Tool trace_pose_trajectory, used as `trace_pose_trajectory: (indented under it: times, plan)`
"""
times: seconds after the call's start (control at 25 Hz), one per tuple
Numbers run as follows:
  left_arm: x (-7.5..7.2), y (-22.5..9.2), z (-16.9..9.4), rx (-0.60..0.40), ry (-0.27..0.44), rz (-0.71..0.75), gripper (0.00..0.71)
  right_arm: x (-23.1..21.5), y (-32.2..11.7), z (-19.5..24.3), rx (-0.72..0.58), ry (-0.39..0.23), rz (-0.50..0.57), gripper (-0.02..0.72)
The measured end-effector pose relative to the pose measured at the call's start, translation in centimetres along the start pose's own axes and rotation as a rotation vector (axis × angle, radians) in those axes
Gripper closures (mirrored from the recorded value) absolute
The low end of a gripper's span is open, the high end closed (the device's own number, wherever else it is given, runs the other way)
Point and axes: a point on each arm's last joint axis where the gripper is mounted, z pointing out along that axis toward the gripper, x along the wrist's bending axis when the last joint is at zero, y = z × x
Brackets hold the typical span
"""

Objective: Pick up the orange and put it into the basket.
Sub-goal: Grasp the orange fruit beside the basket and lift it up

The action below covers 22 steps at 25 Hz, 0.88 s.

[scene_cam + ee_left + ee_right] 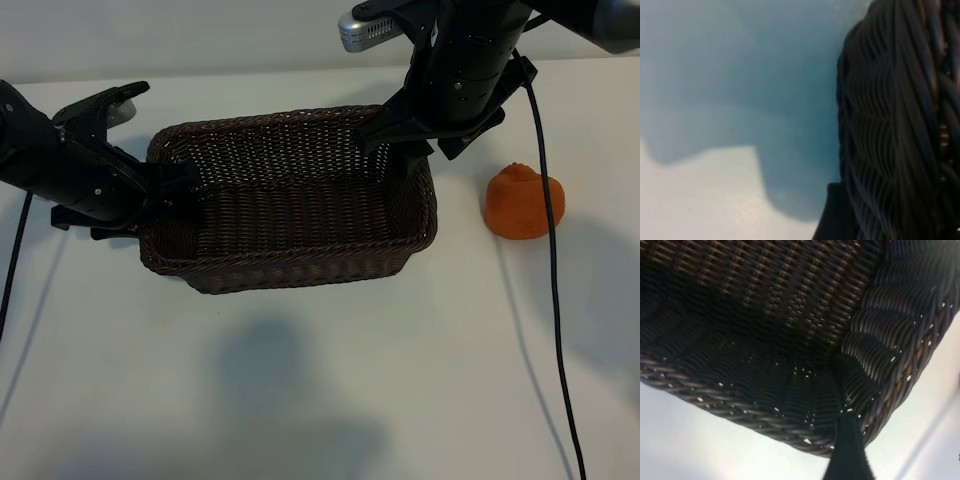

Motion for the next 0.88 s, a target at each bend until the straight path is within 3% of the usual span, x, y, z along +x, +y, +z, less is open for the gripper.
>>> trace_pose_trajectory:
  times: [0.68,0.88]
  plan:
    - [-2.2,0.3,-8.0,-0.185,-0.031,0.125,0.114,0.0,0.0,0.0,0.0,0.0,0.0,0.204]
    - [-2.9,1.1,-9.3,-0.234,-0.041,0.142,0.114,0.0,0.0,0.0,0.0,0.0,-0.008,0.204]
